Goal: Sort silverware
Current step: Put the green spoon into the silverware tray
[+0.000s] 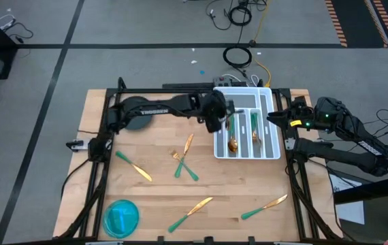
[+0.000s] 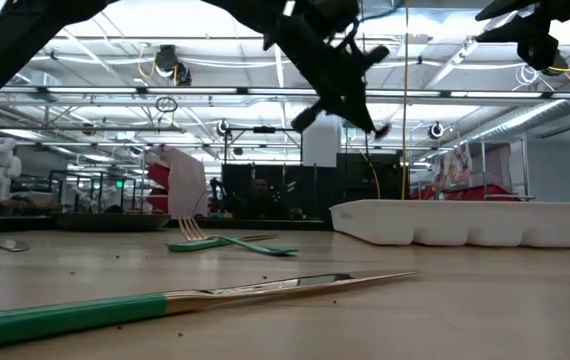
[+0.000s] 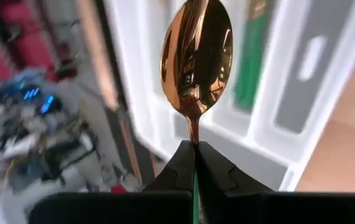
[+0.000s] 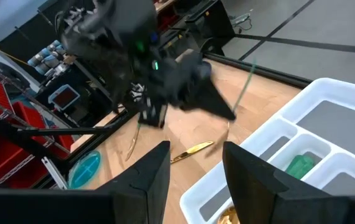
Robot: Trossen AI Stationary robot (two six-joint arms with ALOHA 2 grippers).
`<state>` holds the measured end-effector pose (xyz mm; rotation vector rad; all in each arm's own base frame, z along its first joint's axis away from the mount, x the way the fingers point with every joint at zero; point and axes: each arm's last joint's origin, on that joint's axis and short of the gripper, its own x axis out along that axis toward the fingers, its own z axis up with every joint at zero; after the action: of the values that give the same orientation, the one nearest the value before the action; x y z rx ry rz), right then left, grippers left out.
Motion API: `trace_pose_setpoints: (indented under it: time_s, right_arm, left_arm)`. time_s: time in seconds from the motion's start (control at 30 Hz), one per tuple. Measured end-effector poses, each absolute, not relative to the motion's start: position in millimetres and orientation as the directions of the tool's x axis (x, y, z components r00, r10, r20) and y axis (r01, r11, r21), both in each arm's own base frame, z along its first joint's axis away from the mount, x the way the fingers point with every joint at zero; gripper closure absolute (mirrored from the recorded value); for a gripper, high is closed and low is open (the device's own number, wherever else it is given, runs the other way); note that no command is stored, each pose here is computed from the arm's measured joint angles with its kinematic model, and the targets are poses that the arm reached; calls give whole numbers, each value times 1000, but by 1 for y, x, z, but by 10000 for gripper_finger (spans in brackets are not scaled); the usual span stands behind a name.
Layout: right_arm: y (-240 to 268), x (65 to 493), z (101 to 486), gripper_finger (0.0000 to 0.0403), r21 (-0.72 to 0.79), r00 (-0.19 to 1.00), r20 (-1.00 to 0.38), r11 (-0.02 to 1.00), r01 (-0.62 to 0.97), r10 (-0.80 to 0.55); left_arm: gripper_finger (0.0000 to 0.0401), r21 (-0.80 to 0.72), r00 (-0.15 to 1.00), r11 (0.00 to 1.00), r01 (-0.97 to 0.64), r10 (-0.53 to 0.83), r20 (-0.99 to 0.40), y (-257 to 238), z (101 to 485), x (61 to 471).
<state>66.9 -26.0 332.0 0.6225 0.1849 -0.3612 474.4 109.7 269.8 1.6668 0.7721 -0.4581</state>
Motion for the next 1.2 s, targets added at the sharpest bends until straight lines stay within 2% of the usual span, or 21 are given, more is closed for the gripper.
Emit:
trace_pose_setpoints:
  time_s: [0.27,0.5,0.9,1.07,1.2]
  right_arm:
    - [-26,67,332,261,504,922,-276,776,380,-273]
    - [-26,67,332,261,478,922,-276,793,377,-272]
    - [-26,67,332,261,455,922,-277,808,374,-271]
    - [-26,67,332,261,455,922,-277,808,373,-269]
    - [-26,67,331,261,452,921,-282,810,374,-268]
  left_arm:
    - [399,605,639,-205,769,272,-720,96,234,488]
    - [399,628,677,-253,736,261,-688,85,217,502]
    - [399,662,717,-278,695,218,-662,66,211,512]
    - [399,605,665,-278,746,259,-700,69,183,521]
    - [399,564,633,-293,772,269,-726,68,179,529]
